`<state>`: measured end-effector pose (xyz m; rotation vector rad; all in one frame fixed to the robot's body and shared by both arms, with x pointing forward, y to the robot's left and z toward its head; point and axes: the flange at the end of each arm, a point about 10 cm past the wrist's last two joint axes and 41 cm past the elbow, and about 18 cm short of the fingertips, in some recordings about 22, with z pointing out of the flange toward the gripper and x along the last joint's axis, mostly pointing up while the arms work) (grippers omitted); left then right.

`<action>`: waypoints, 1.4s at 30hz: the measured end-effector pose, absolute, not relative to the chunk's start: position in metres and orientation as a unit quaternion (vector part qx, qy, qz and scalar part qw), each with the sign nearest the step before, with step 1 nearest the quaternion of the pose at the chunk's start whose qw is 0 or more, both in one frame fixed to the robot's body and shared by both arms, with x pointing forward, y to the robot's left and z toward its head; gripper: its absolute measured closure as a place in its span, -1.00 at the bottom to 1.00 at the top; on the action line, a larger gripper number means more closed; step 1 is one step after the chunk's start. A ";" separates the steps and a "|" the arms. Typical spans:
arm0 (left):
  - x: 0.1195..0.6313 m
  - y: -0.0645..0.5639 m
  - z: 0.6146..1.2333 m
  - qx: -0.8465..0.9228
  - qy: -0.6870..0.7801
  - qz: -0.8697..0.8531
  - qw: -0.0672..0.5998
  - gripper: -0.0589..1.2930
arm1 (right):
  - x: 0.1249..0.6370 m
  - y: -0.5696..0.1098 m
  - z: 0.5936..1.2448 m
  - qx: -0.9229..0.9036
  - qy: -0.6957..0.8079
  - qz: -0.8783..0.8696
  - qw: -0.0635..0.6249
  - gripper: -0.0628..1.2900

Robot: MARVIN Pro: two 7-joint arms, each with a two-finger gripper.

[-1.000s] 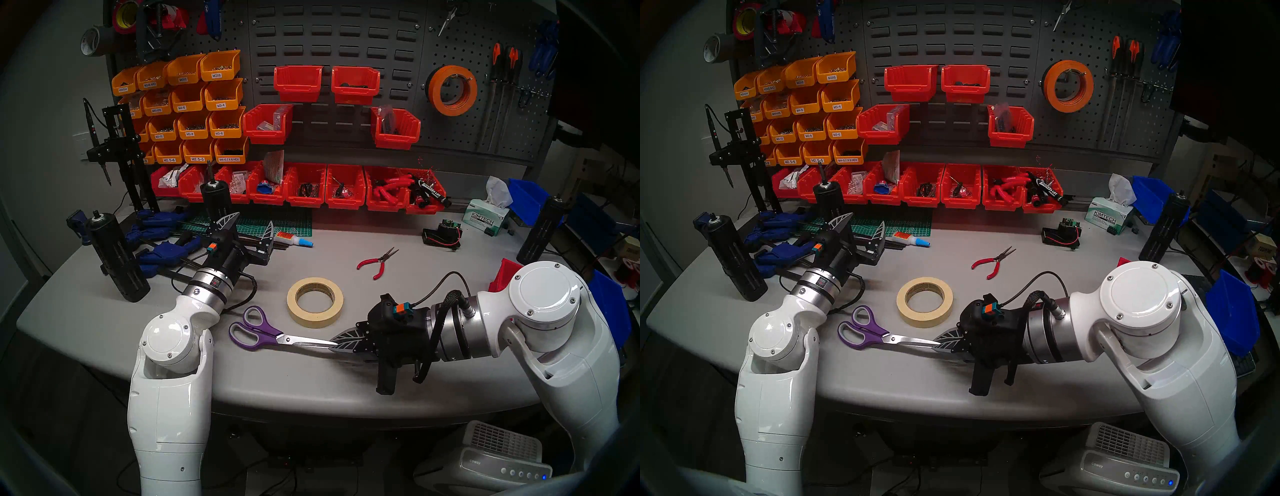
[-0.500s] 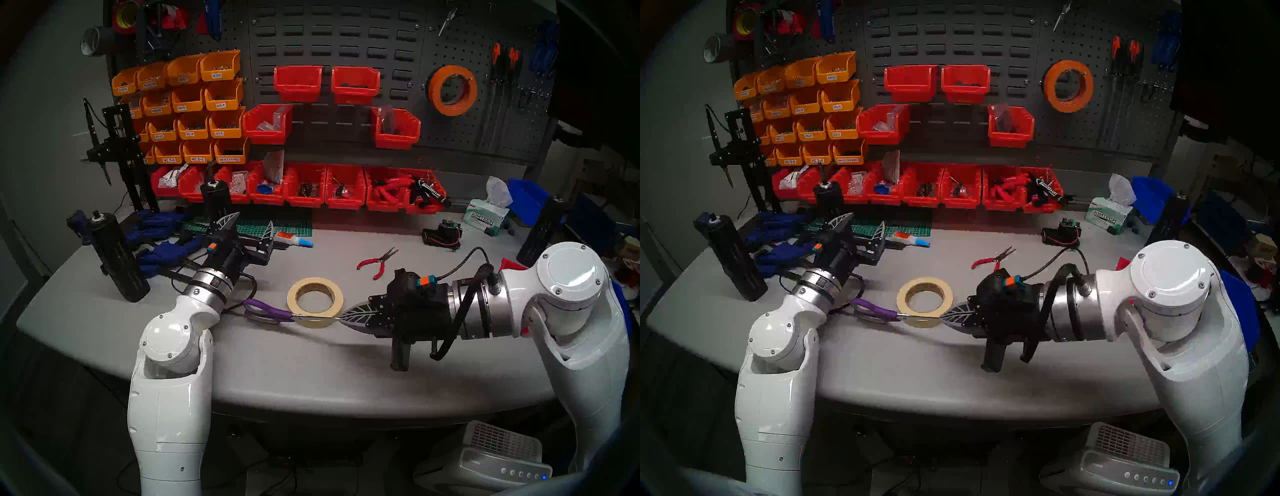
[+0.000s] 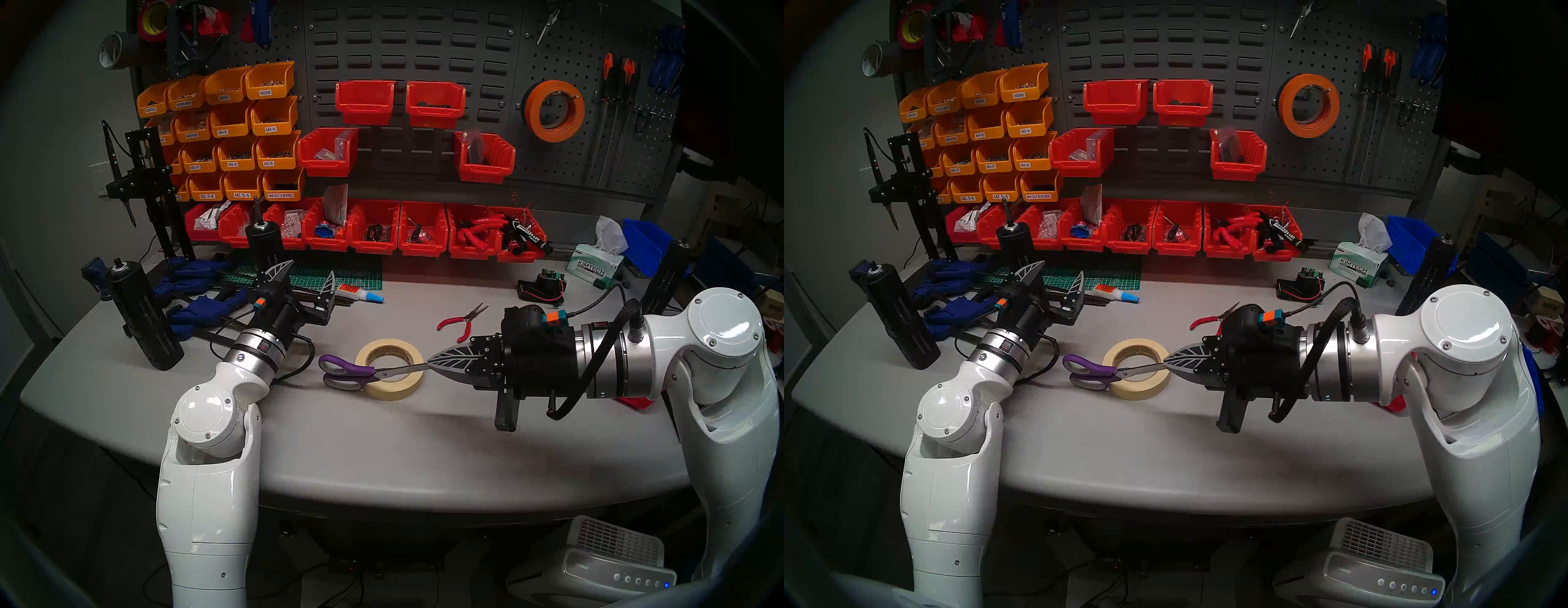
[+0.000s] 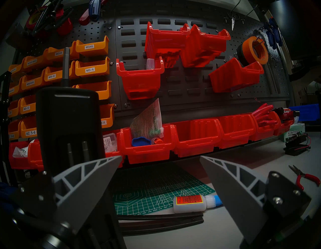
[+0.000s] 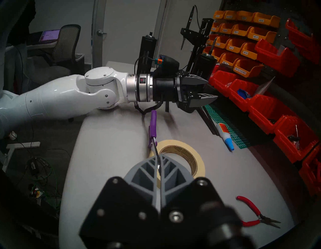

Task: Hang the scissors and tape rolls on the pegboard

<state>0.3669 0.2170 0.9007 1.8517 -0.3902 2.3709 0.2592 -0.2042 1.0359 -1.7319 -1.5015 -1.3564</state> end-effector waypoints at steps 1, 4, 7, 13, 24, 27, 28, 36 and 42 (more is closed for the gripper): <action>0.367 0.217 0.901 0.610 -0.128 0.780 0.054 -0.91 | 0.259 -0.206 1.039 -0.630 -0.543 -0.502 0.237 0.96; 0.367 0.217 0.901 0.610 -0.128 0.780 0.054 -0.91 | 0.260 -0.212 1.047 -0.625 -0.533 -0.519 0.236 0.96; 0.367 0.217 0.901 0.610 -0.128 0.780 0.054 -0.91 | 0.260 -0.218 1.055 -0.621 -0.521 -0.537 0.234 0.96; 0.367 0.217 0.901 0.610 -0.128 0.780 0.054 -0.91 | 0.259 -0.226 1.065 -0.614 -0.506 -0.557 0.239 0.96; 0.367 0.217 0.901 0.610 -0.128 0.780 0.054 -0.91 | 0.257 -0.236 1.045 -0.662 -0.486 -0.523 0.229 0.96; 0.367 0.217 0.901 0.610 -0.128 0.780 0.054 -0.91 | 0.256 -0.239 1.038 -0.675 -0.485 -0.510 0.220 0.96; 0.367 0.217 0.901 0.610 -0.128 0.780 0.054 -0.91 | 0.255 -0.240 1.036 -0.679 -0.486 -0.506 0.217 0.96; 0.367 0.217 0.901 0.610 -0.128 0.780 0.054 -0.91 | 0.250 -0.246 1.019 -0.700 -0.506 -0.463 0.198 0.96; 0.367 0.217 0.901 0.610 -0.128 0.780 0.054 -0.91 | 0.245 -0.251 1.008 -0.712 -0.519 -0.434 0.185 0.96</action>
